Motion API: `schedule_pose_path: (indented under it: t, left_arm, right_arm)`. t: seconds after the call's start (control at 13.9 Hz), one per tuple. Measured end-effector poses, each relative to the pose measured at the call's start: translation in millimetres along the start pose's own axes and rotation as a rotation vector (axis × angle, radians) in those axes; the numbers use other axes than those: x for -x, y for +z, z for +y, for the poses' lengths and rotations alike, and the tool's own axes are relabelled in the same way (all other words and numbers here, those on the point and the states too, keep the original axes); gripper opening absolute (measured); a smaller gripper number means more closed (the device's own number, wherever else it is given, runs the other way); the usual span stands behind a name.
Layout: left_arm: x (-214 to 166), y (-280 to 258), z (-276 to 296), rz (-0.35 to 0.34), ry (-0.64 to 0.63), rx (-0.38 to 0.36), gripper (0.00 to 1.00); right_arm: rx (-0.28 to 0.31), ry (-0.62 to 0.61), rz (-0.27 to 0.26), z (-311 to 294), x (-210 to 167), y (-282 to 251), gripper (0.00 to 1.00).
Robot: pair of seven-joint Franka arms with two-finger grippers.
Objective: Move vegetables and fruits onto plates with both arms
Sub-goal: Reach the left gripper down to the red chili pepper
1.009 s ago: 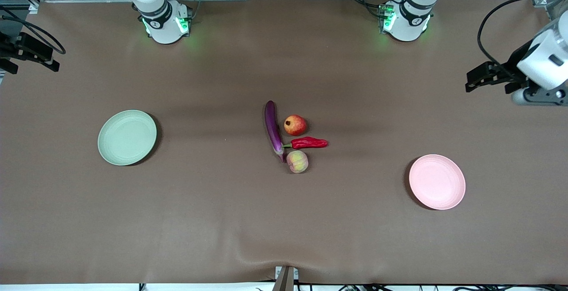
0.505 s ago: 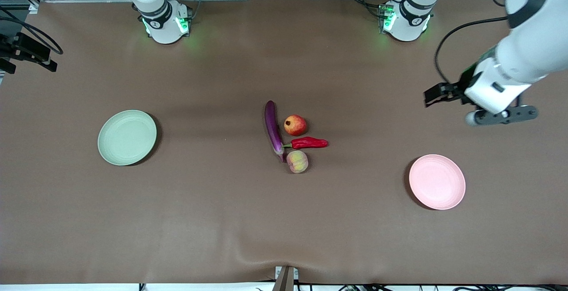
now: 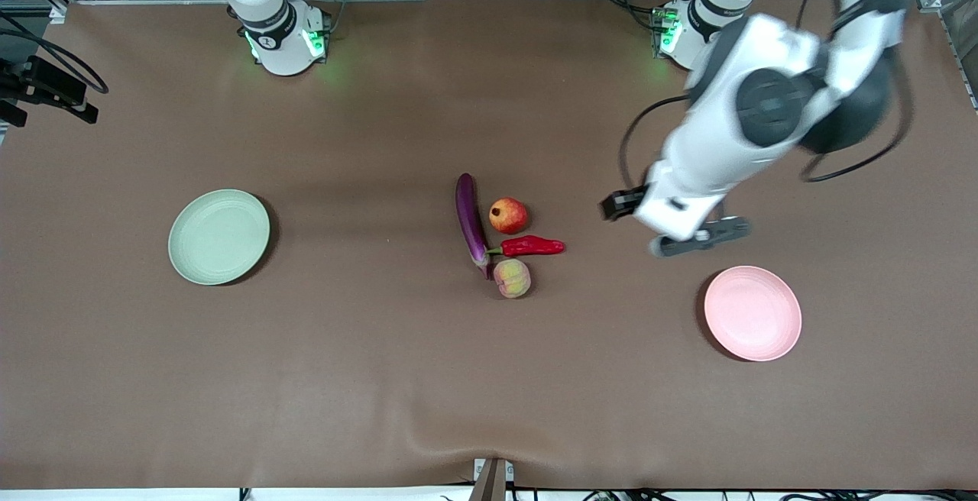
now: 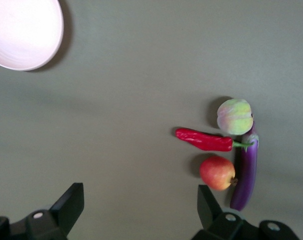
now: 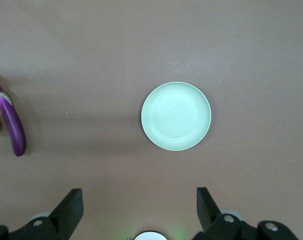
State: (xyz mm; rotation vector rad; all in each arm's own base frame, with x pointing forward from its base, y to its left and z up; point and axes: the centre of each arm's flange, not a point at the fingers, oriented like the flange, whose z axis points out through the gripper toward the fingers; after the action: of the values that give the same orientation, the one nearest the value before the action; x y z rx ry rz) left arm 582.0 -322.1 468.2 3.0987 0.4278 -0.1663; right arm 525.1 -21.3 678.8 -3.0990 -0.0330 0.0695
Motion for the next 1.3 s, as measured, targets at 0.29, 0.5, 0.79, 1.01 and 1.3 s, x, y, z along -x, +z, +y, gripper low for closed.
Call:
schedule_pose_path:
  t: [0.29,0.5,0.79,1.01,1.3]
  left_arm:
    - [28.2,64.3,68.7,0.068,-0.088,-0.018,1.0]
    - [17.8,108.8,93.9,0.1,-0.229,0.066,1.0]
    - [14.4,139.2,112.6,0.109,-0.391,0.137,1.0]
    - [39.9,158.1,135.1,0.1,-0.558,0.138,1.0]
    - [41.4,174.4,139.6,0.102,-0.765,0.147,1.0]
  right_arm:
    - [0.0,0.0,0.0,0.1,0.0,0.0,1.0]
    - [0.0,0.0,0.0,0.1,0.0,0.0,1.0]
    - [0.0,0.0,0.0,0.1,0.0,0.0,1.0]
    - [0.0,0.0,0.0,0.1,0.0,0.0,1.0]
    - [0.0,0.001,0.0,0.3,0.1,0.0,1.0]
